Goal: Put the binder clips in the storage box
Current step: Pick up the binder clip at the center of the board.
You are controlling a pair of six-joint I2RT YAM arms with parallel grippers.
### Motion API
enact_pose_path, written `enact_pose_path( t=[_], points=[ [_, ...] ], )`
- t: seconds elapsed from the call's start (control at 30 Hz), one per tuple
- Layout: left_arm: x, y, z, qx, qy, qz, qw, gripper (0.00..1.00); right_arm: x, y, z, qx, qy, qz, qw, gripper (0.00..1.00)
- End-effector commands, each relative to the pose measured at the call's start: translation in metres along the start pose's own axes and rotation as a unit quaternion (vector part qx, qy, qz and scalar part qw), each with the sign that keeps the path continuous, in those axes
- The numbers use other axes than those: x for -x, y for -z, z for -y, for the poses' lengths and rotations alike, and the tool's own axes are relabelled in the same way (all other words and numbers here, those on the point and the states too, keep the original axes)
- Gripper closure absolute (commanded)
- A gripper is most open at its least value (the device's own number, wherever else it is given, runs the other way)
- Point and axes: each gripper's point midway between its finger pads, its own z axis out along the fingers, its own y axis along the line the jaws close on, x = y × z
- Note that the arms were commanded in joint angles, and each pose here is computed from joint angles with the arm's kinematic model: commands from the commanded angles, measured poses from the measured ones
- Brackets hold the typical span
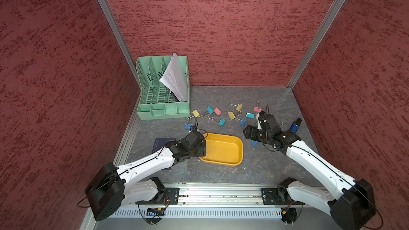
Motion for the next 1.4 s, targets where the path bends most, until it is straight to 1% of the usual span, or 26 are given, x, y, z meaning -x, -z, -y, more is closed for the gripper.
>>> enact_pose_path(
  t=[0.0,0.07,0.13,0.17,0.2,0.23,0.27,0.3,0.33,0.43,0.53,0.57,0.63,0.83,1.0,1.37],
  points=[
    [0.022,0.006,0.017,-0.038,-0.017,0.024,0.999,0.23,0.025,0.007,0.04,-0.053,-0.061,0.035,0.996,0.14],
    [0.026,0.007,0.018,-0.046,-0.019,0.027,0.998,0.22,0.038,0.002,0.066,-0.067,-0.109,0.05,0.99,0.2],
    [0.029,0.009,0.018,-0.051,-0.02,0.03,0.998,0.23,0.049,-0.005,0.095,-0.084,-0.158,0.063,0.982,0.35],
    [0.03,0.009,0.018,-0.053,-0.021,0.03,0.998,0.23,0.054,-0.009,0.107,-0.08,-0.183,0.066,0.978,0.49],
    [0.031,0.01,0.018,-0.056,-0.022,0.03,0.998,0.23,0.058,-0.011,0.115,-0.079,-0.196,0.07,0.975,0.6],
    [0.031,0.01,0.017,-0.055,-0.023,0.03,0.998,0.23,0.062,-0.014,0.126,-0.093,-0.204,0.073,0.972,0.76],
    [0.031,0.01,0.015,-0.055,-0.024,0.029,0.998,0.23,0.063,-0.017,0.136,-0.111,-0.208,0.07,0.969,0.88],
    [0.032,0.011,0.014,-0.057,-0.024,0.03,0.998,0.24,0.064,-0.022,0.143,-0.117,-0.212,0.06,0.968,0.99],
    [0.033,0.012,0.014,-0.06,-0.023,0.031,0.997,0.24,0.065,-0.028,0.148,-0.123,-0.214,0.052,0.968,1.0],
    [0.036,0.015,0.01,-0.065,-0.017,0.033,0.997,0.24,0.061,-0.042,0.168,-0.156,-0.219,0.039,0.962,1.0],
    [0.038,0.017,0.008,-0.07,-0.012,0.034,0.997,0.24,0.056,-0.057,0.183,-0.172,-0.23,0.024,0.957,1.0],
    [0.038,0.017,0.007,-0.07,-0.011,0.034,0.997,0.24,0.051,-0.065,0.194,-0.188,-0.235,0.013,0.954,1.0],
    [0.039,0.017,0.007,-0.071,-0.01,0.033,0.997,0.24,0.048,-0.074,0.206,-0.197,-0.247,0.003,0.949,1.0],
    [0.039,0.016,0.005,-0.071,-0.008,0.027,0.997,0.24,0.053,-0.08,0.234,-0.229,-0.256,0.004,0.939,1.0],
    [0.04,0.015,0.004,-0.07,-0.006,0.026,0.997,0.24,0.07,-0.081,0.247,-0.244,-0.255,0.008,0.936,1.0],
    [0.039,0.012,-0.005,-0.06,0.004,0.019,0.998,0.24,0.097,-0.124,0.265,-0.263,-0.26,-0.034,0.929,1.0]
  ],
)
